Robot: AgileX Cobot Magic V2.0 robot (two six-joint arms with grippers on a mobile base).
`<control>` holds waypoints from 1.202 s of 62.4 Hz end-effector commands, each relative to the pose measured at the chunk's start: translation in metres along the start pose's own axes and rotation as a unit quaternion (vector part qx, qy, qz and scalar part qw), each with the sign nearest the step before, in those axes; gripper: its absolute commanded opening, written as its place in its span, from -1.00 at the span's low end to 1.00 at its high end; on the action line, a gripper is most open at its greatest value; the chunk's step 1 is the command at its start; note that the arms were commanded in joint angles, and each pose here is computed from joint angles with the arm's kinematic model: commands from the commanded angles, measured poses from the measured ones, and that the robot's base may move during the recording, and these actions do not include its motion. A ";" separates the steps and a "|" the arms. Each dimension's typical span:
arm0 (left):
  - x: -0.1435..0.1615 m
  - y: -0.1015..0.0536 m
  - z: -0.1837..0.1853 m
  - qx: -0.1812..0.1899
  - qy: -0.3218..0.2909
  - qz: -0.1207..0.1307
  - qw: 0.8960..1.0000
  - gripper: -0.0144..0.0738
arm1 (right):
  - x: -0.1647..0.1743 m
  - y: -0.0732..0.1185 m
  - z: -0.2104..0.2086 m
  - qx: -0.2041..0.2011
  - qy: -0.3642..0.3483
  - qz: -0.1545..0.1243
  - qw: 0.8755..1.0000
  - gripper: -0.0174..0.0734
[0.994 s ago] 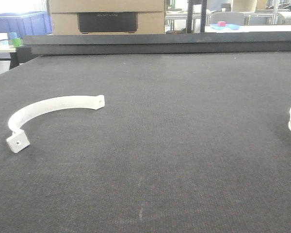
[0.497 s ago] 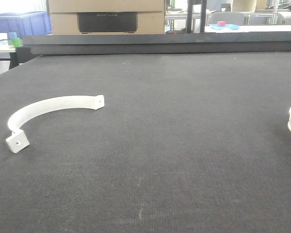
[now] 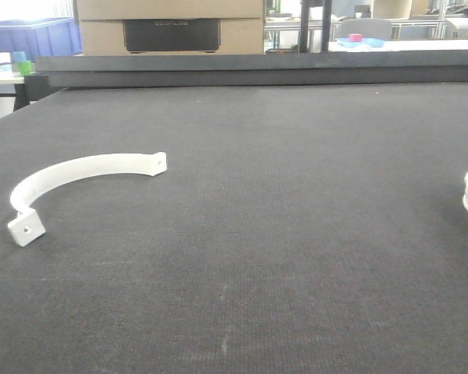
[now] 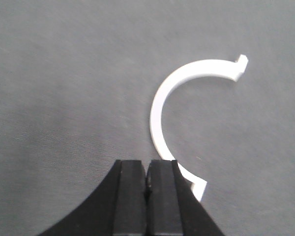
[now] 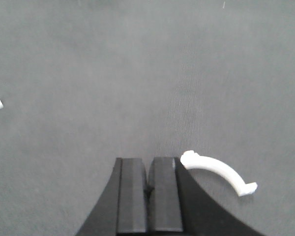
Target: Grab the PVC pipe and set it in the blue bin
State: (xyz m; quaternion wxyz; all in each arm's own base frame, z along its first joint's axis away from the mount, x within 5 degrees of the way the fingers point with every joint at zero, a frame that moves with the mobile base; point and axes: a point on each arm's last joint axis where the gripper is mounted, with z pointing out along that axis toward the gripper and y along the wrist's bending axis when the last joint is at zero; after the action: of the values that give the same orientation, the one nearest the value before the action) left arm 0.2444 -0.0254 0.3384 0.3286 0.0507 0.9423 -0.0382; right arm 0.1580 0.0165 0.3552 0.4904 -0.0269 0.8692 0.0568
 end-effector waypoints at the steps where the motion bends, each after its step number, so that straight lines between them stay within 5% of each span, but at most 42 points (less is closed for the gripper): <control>1: -0.004 -0.005 0.008 0.017 0.005 -0.008 1.000 -0.92 | 0.000 -0.001 0.021 0.002 0.024 0.000 1.000 -0.98; 16: -0.004 -0.005 0.015 0.020 0.018 -0.011 1.000 -0.92 | 0.006 -0.006 0.080 0.008 0.084 0.008 0.996 -0.98; 40: -0.003 -0.006 0.015 0.020 0.020 -0.011 1.000 -0.92 | 0.004 -0.009 0.146 0.019 0.184 0.081 0.979 -0.95; 54: -0.005 -0.005 0.015 0.019 0.011 -0.011 1.000 -0.92 | -0.012 -0.025 0.178 0.129 0.288 0.139 0.939 -0.95; 75: -0.006 -0.005 0.015 0.019 0.008 -0.011 1.000 -0.92 | -0.003 -0.025 0.207 0.132 0.343 0.163 0.915 -0.95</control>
State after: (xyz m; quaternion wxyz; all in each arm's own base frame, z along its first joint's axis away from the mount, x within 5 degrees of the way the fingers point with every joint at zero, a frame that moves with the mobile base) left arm 0.2562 -0.0306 0.3264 0.3100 0.0479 0.9481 -0.0527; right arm 0.3359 0.0178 0.2532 0.1550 0.1611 0.9746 0.0126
